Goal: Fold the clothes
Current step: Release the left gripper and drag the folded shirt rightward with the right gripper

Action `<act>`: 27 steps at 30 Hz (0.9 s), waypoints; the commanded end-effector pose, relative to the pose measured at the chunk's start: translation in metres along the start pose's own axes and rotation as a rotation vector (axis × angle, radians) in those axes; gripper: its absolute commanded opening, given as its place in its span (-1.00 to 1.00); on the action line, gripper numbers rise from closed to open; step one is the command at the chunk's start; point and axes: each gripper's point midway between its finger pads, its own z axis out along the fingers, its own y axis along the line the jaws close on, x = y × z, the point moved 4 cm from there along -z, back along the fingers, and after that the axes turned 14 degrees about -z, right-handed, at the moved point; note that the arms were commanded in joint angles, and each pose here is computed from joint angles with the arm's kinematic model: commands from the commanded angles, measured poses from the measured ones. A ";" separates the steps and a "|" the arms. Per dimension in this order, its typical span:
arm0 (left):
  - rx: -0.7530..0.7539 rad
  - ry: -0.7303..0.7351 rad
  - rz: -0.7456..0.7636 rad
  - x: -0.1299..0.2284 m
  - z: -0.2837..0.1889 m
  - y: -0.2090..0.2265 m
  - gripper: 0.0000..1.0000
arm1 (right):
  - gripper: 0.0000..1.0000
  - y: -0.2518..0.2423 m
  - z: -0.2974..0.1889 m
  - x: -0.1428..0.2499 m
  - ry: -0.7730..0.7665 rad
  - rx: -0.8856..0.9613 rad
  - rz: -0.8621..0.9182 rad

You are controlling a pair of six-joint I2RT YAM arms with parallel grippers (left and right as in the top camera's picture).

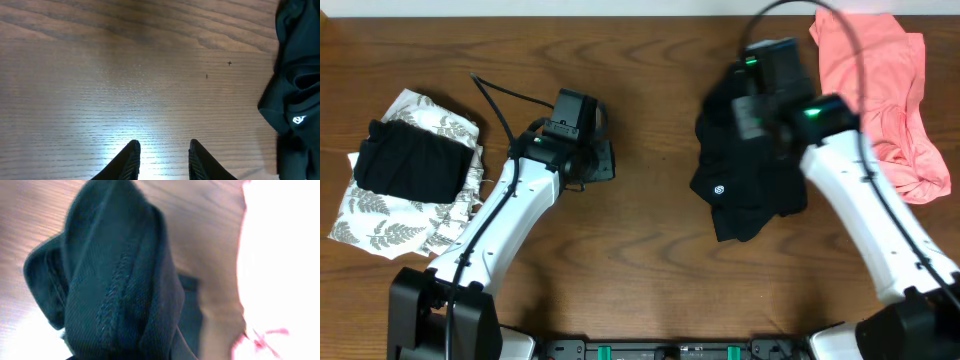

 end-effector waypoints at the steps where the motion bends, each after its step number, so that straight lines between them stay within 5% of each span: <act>1: 0.086 0.025 0.022 0.003 -0.004 -0.014 -0.34 | -0.97 -0.039 -0.007 0.014 0.040 0.073 0.090; 9: 0.237 0.022 0.118 0.013 -0.004 -0.057 -0.34 | -0.97 -0.079 -0.003 0.037 0.099 0.121 0.155; 22: 0.232 0.028 0.130 0.018 -0.004 -0.060 -0.34 | -0.98 -0.165 -0.024 0.053 0.211 0.585 0.055; 27: 0.233 0.027 0.130 0.017 -0.004 -0.060 -0.34 | -0.98 -0.170 -0.023 0.049 0.184 0.586 0.043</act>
